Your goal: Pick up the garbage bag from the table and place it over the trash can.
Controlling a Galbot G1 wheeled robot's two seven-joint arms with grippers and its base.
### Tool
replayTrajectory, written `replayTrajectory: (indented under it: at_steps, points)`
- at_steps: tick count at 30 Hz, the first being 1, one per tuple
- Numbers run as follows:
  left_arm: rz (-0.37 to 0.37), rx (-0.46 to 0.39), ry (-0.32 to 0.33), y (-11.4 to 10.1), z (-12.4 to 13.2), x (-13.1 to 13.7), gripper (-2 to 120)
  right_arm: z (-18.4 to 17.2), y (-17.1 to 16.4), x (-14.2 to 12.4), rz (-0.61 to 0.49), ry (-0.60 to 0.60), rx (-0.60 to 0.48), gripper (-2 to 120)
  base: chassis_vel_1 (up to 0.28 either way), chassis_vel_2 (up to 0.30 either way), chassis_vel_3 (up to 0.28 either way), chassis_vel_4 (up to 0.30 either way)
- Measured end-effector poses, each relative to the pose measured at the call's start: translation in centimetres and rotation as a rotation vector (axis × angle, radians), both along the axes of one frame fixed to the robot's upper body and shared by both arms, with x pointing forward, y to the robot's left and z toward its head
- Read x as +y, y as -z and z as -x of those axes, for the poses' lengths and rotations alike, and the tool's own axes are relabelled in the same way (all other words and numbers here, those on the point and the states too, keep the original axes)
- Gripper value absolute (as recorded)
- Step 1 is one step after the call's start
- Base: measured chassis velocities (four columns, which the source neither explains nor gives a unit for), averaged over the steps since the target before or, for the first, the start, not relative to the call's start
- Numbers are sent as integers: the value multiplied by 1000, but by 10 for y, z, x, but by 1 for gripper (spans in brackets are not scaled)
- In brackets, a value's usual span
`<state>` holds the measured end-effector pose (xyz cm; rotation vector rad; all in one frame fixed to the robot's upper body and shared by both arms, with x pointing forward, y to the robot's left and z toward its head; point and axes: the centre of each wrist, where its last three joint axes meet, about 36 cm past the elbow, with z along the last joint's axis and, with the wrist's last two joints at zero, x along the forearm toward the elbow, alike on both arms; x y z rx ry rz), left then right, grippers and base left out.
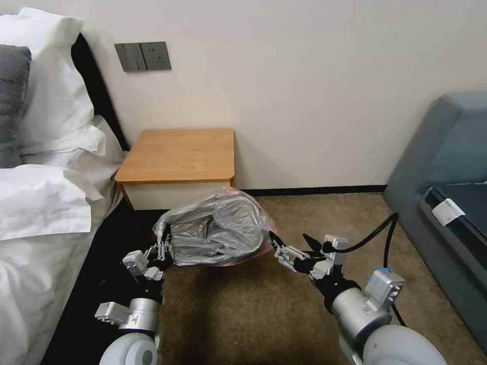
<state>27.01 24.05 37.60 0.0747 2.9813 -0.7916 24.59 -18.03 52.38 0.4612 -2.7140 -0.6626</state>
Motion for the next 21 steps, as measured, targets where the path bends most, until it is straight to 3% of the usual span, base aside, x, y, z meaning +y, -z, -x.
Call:
replayTrajectory:
  at_steps: [3, 8, 21]
  points:
    - [5, 5, 16, -6, 3, -3, 9, -9, -6, 1, -93, -26, -74, 100, 0, 0, 0, 0]
    - [36, 16, 40, -18, 5, -3, 9, -31, 14, -1, -232, -100, -171, 100, 0, 0, 0, 0]
    - [86, 28, 66, -29, 5, -3, 9, -46, 45, -14, -320, -127, -187, 100, 0, 0, 0, 0]
